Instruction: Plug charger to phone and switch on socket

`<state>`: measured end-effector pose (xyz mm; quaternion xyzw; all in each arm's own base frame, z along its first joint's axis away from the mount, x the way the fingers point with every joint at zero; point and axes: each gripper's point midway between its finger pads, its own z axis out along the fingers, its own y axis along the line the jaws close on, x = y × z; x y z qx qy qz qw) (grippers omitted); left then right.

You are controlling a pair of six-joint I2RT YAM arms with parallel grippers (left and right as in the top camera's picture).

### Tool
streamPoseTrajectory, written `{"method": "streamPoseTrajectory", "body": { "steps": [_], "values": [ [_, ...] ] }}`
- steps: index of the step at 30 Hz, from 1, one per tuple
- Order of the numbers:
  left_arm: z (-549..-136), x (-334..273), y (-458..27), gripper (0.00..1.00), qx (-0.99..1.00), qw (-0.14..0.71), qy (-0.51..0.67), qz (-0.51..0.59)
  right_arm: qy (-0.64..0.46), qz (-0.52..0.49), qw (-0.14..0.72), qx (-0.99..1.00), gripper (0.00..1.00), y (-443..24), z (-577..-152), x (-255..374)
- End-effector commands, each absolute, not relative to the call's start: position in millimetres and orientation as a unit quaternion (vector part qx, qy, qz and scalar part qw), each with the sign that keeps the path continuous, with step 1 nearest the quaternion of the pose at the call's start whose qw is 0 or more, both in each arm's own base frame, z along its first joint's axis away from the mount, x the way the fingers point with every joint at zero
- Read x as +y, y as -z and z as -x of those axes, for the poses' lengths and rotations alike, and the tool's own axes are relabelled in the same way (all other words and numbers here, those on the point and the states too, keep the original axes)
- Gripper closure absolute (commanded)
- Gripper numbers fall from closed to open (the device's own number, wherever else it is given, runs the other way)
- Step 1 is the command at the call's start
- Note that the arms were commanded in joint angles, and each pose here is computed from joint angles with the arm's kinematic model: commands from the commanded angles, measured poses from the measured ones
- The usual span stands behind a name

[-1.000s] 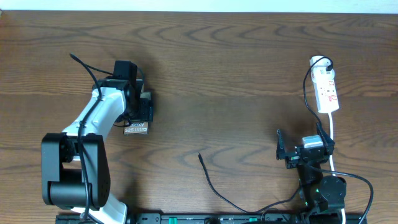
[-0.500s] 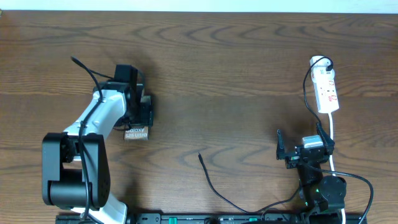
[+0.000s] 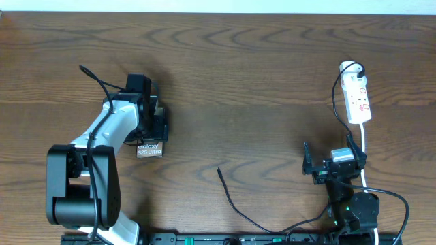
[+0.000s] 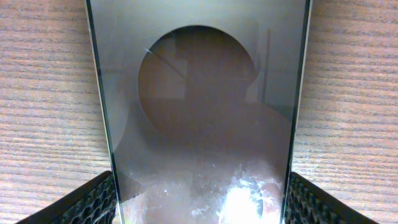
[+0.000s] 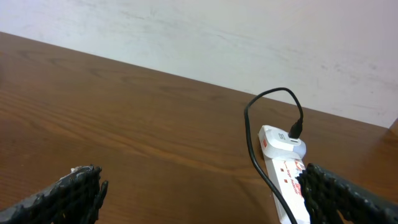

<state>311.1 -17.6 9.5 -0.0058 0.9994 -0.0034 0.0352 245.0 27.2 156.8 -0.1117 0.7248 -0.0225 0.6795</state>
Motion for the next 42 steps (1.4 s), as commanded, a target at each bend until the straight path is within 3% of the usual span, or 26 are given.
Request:
{"method": "streamPoseTrajectory", "body": {
  "steps": [1,28,31,33,38,42],
  "values": [
    [-306.9,-17.6,-0.7,0.93,1.000,0.023,0.004,0.003,0.020,0.108,0.680,0.725,0.01,-156.6,-244.7,26.6],
    [-302.3,-17.3,12.2,0.91,1.000,0.025,0.004,0.003,0.020,0.108,0.680,0.725,0.01,-156.6,-244.7,26.6],
    [-302.5,-17.3,12.2,0.44,1.000,0.025,0.004,0.003,0.020,0.108,0.680,0.725,0.01,-156.6,-244.7,26.6],
    [-303.1,-17.4,12.2,0.26,1.000,0.027,0.004,0.003,0.020,0.108,0.680,0.725,0.01,-156.6,-244.7,26.6],
    [-303.2,-17.4,12.2,0.10,1.000,0.027,0.004,0.003,0.020,0.108,0.680,0.725,0.01,-156.6,-244.7,26.6],
    [-303.1,-17.4,12.3,0.05,1.000,0.027,0.004,0.003,0.020,0.108,0.680,0.725,0.01,-156.6,-244.7,26.6]
  ]
}}
